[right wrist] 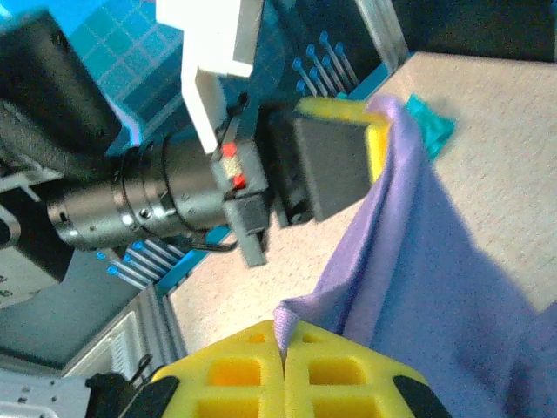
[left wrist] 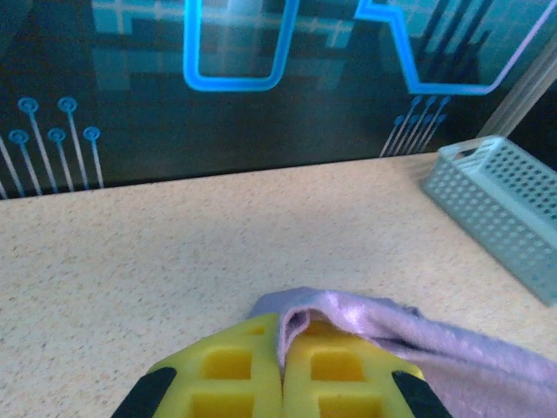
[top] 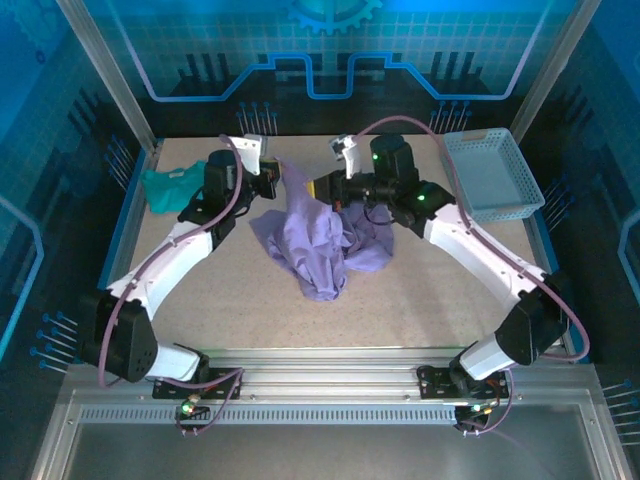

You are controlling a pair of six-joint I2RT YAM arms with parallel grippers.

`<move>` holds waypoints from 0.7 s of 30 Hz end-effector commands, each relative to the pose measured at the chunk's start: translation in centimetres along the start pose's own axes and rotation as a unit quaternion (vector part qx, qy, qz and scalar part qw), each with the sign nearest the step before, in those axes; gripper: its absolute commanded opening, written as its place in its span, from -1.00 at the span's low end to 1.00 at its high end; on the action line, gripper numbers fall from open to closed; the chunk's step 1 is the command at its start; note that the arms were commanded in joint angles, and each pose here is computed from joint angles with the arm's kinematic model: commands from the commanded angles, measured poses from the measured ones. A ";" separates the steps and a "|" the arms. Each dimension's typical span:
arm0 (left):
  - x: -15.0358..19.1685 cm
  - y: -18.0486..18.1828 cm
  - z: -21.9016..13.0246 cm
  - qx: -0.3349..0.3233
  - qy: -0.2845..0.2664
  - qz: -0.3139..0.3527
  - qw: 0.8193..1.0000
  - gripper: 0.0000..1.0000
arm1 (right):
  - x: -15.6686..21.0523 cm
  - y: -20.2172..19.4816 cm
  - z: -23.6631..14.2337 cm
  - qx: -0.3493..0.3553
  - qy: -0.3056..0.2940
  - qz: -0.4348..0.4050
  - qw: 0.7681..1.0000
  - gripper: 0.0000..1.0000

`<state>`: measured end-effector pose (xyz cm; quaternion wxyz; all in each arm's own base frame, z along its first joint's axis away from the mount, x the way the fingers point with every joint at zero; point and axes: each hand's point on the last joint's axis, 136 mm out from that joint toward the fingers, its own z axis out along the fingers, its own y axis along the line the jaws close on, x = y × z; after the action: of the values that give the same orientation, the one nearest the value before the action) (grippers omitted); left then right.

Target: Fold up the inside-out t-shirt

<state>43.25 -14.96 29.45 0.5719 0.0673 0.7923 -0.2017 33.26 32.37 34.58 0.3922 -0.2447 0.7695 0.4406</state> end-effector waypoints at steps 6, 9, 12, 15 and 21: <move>-7.6 -9.2 -9.3 0.177 -0.139 0.001 0.974 -1.00 | -5.1 -3.0 -8.7 0.139 -0.053 -0.091 0.985 -1.00; -7.4 -11.6 -10.8 0.185 -0.139 0.030 0.972 -1.00 | -4.8 -4.5 -9.2 0.177 -0.036 -0.096 0.979 -1.00; -7.0 -12.6 -11.4 0.178 -0.125 0.030 0.976 -1.00 | -3.9 -4.3 -8.3 0.155 -0.018 -0.099 0.983 -1.00; -6.4 -11.7 -11.2 0.144 -0.107 0.014 0.984 -1.00 | -2.0 -4.4 -7.0 0.126 0.011 -0.093 0.988 -0.85; -2.4 -5.1 -10.9 -0.021 -0.080 0.017 0.996 -1.00 | 1.7 -8.4 -6.8 0.150 0.042 -0.038 0.987 -0.20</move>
<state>32.61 -18.62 38.14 0.6338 0.0984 0.7196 -0.2660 34.89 24.10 33.96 0.4323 -0.2663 0.8048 0.3073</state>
